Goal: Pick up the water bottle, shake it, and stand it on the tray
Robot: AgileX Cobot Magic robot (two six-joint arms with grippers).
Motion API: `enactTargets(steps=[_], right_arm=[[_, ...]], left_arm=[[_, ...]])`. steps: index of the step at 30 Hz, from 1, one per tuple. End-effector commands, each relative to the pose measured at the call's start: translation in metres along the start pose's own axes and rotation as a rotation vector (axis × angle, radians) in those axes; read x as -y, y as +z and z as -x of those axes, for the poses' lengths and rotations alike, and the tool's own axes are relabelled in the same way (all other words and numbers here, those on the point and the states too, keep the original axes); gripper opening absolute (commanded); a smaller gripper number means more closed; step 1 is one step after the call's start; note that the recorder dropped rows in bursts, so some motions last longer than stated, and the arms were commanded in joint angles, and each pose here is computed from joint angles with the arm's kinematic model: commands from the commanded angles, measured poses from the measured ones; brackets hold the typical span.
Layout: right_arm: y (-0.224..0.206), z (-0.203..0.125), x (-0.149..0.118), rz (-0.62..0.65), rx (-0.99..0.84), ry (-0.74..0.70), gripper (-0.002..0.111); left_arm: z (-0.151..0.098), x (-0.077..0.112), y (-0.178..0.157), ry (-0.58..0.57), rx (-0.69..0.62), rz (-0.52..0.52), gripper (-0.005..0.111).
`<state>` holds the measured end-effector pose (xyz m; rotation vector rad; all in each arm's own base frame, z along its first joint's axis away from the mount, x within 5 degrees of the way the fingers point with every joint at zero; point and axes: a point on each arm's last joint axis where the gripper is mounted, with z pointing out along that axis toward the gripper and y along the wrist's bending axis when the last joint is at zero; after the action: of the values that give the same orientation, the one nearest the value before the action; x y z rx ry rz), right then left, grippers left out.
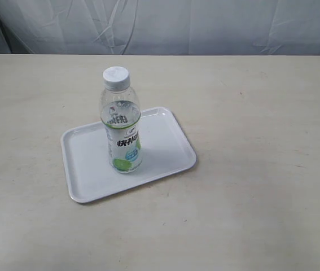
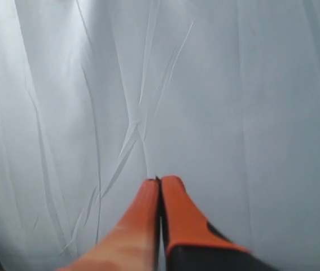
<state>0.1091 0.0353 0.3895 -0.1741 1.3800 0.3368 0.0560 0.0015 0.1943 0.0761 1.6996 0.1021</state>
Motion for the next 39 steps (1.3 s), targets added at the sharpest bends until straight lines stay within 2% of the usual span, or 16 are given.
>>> enactTargets(steps=[1,7,8,9,12,16,21,28,39], right_arm=[[-0.022,-0.008,0.001,-0.02,0.033,-0.019,0.003],[-0.032,-0.029,0.003,-0.032,-0.019,-0.067,0.003],[-0.033,-0.032,0.003,-0.024,-0.038,-0.029,0.003],[-0.035,-0.036,0.002,-0.015,-0.07,-0.067,0.003],[-0.038,-0.047,0.002,-0.016,-0.175,-0.02,0.003],[-0.047,-0.056,0.001,-0.015,-0.293,-0.055,0.003],[-0.07,-0.06,0.006,-0.126,-0.36,-0.051,0.003],[-0.092,-0.071,0.008,-0.218,-0.371,-0.088,0.003],[-0.095,-0.123,0.019,-0.286,-0.366,-0.039,0.003]], left_arm=[[0.0,0.0,0.0,-0.003,0.01,0.001,0.0],[0.0,0.0,0.0,-0.003,0.01,0.001,0.0],[0.0,0.0,0.0,-0.003,0.01,0.001,0.0],[0.0,0.0,0.0,-0.003,0.01,0.001,0.0],[0.0,0.0,0.0,-0.003,0.01,0.001,0.0],[0.0,0.0,0.0,-0.003,0.01,0.001,0.0],[0.0,0.0,0.0,-0.003,0.01,0.001,0.0],[0.0,0.0,0.0,-0.003,0.01,0.001,0.0],[0.0,0.0,0.0,-0.003,0.01,0.001,0.0]])
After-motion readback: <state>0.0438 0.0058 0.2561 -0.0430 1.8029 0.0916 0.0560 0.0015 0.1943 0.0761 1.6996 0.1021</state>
